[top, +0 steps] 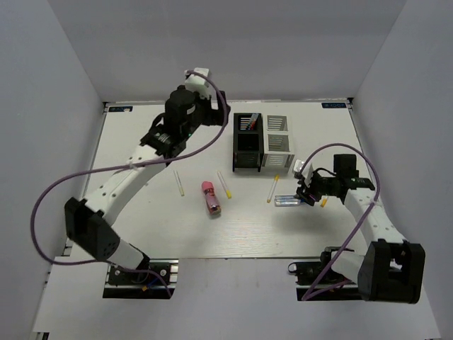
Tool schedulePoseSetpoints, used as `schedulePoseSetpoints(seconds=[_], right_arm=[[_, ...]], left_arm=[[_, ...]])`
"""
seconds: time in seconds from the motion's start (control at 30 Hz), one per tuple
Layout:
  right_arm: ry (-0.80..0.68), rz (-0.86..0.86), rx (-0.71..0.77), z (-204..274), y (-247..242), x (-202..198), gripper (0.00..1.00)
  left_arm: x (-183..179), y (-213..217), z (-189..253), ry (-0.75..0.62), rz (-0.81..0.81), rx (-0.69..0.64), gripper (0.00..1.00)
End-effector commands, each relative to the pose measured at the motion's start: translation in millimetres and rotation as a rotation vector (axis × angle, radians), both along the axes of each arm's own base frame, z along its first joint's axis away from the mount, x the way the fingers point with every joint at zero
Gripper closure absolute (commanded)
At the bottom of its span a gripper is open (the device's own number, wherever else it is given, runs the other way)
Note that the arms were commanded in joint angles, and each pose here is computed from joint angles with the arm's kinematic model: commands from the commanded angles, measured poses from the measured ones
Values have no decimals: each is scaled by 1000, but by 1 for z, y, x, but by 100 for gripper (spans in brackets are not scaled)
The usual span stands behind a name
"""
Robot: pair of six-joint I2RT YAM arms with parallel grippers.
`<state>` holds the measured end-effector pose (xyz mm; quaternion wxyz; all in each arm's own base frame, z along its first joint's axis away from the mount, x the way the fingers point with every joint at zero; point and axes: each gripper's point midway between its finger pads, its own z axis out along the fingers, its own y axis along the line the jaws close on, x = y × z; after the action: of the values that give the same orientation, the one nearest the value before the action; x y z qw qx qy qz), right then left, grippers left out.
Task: Sort the stationery into containers
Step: Pick up the stationery from the center of the board.
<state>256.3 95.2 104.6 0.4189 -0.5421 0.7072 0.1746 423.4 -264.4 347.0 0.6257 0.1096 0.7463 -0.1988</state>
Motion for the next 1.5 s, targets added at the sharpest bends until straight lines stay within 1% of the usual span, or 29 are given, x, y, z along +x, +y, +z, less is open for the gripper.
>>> schedulePoseSetpoints(seconds=[0.0,0.03,0.07,0.1,0.13,0.17,0.2,0.27,0.33,0.43,0.5,0.63,0.8,0.83,0.87,0.9,1.0,1.03,1.07,1.1,1.13,1.17,1.23,1.3,1.33,1.37,1.4,1.43,1.47], right_arm=[[-85,281,-88,-3,5,-12,39],[-81,306,-85,-6,7,-17,36],[-83,322,-86,-10,7,-17,34],[-74,349,-84,-23,9,-27,33],[-149,348,-97,-21,10,-13,31],[-163,339,-98,-23,10,-10,30],[-131,345,-89,-32,17,-18,30],[-168,334,-112,-33,17,-6,28],[-152,339,-126,-34,20,-4,27],[-96,339,-145,-46,22,2,27],[-79,341,-157,-54,26,8,27],[-50,345,-193,-68,32,12,27],[15,362,-234,-82,36,14,37],[51,373,-240,-85,36,8,48],[47,394,-247,-84,37,8,56],[76,413,-252,-86,36,1,71],[112,452,-247,-81,35,-15,84],[121,463,-240,-74,35,-24,91],[107,481,-218,-65,39,-25,94],[135,502,-180,-57,44,-35,96],[113,508,-159,-37,47,-39,98],[105,527,-109,-24,55,-44,98],[89,553,-4,24,69,-53,98],[-51,545,44,79,80,-37,98],[-76,528,103,97,87,-32,98],[-179,522,118,120,92,-21,98],[-170,461,151,140,94,-14,98],[-200,441,159,147,95,-6,98],[-386,425,167,178,99,18,98]], left_arm=[[-57,55,-95,374,108,190,0],[-70,66,-119,420,122,229,0],[-79,74,-124,425,132,238,0],[-87,87,-114,383,165,223,0],[-99,99,-136,410,187,256,0],[-103,107,-139,401,206,258,0],[-107,118,-143,393,244,273,0],[-119,136,-154,396,286,291,0],[-129,145,-173,414,296,314,0],[-136,150,-179,418,309,310,0],[-135,159,-175,411,366,315,0],[-139,160,-170,396,362,283,0],[-140,161,-171,384,362,271,0],[-141,159,-171,387,352,268,0],[-141,159,-171,387,352,268,0],[-142,160,-175,394,352,275,0],[-143,157,-176,398,329,277,0],[-142,154,-175,393,321,268,0],[-142,154,-175,393,321,268,0],[-142,154,-175,393,321,268,0],[-143,153,-172,388,312,258,0],[-142,152,-171,381,312,252,0],[-142,153,-171,379,309,260,0],[-144,152,-172,381,300,257,0],[-143,149,-171,378,289,248,0],[-144,150,-168,371,288,242,0],[-144,148,-169,372,271,246,0],[-144,148,-172,373,271,247,0],[-146,145,-169,369,255,235,0]])
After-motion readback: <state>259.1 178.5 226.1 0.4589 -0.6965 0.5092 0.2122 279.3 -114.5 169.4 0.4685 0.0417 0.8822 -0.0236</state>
